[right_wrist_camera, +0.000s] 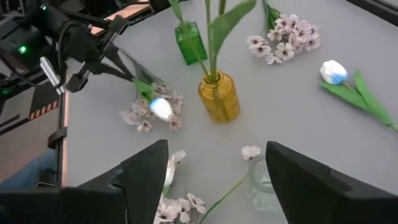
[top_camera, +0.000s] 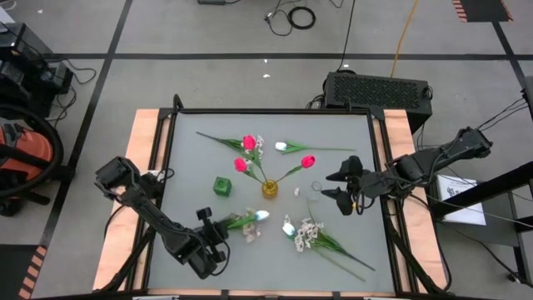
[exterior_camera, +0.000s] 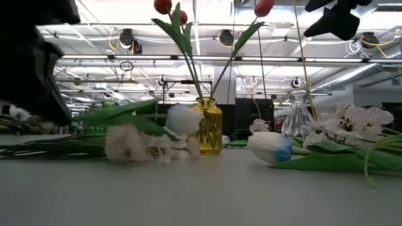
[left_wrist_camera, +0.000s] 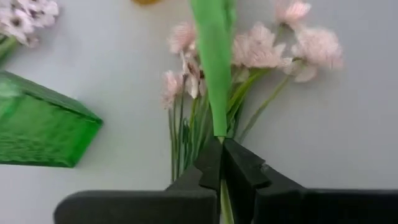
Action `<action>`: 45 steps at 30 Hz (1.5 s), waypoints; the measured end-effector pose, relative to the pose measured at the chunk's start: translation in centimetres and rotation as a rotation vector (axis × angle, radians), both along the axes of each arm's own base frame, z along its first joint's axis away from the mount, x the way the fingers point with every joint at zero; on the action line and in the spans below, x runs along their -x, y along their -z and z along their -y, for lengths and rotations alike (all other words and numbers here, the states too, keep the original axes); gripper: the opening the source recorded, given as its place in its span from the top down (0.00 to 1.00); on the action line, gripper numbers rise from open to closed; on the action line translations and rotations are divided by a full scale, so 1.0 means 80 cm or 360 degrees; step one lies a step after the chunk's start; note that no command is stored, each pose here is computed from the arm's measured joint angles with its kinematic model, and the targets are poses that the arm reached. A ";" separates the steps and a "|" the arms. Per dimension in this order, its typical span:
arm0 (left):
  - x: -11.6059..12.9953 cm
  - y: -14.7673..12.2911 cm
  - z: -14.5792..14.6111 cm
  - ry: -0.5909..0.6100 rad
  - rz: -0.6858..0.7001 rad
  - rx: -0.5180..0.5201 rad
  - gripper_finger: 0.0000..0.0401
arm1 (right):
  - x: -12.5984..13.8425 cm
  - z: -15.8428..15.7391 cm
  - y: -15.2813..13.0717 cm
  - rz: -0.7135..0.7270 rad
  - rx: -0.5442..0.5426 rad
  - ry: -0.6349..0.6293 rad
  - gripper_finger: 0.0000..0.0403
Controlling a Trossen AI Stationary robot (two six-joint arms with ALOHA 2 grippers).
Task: Sort flowers into vase by color
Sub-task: Put the bottom left white flower into the green flower vase
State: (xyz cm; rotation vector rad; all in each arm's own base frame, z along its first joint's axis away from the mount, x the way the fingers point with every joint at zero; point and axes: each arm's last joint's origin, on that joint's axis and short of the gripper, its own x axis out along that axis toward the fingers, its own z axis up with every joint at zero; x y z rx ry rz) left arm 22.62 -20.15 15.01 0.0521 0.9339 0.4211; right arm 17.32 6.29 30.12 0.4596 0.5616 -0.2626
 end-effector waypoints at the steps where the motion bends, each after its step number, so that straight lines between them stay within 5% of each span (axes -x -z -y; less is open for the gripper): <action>1: 0.001 -0.005 -0.001 0.0000 0.0010 0.0007 0.96 | 0.000 -0.001 -0.001 0.0009 -0.0003 -0.0006 0.35; 14: 0.035 -0.087 -0.003 0.0247 0.0228 0.0136 0.97 | 0.002 -0.019 -0.009 0.0133 0.0009 -0.0112 0.35; 23: 0.074 -0.177 0.004 0.0582 0.0824 0.0060 0.97 | 0.001 -0.037 -0.032 0.0451 0.0092 -0.0224 0.35; 35: 0.049 -0.258 0.004 0.0784 0.1432 -0.0305 0.97 | -0.024 -0.087 -0.068 0.1059 0.0365 -0.0404 0.35; 45: 0.042 -0.284 0.000 0.0972 0.1734 -0.0270 0.97 | -0.047 -0.118 -0.086 0.1351 0.0527 -0.0645 0.35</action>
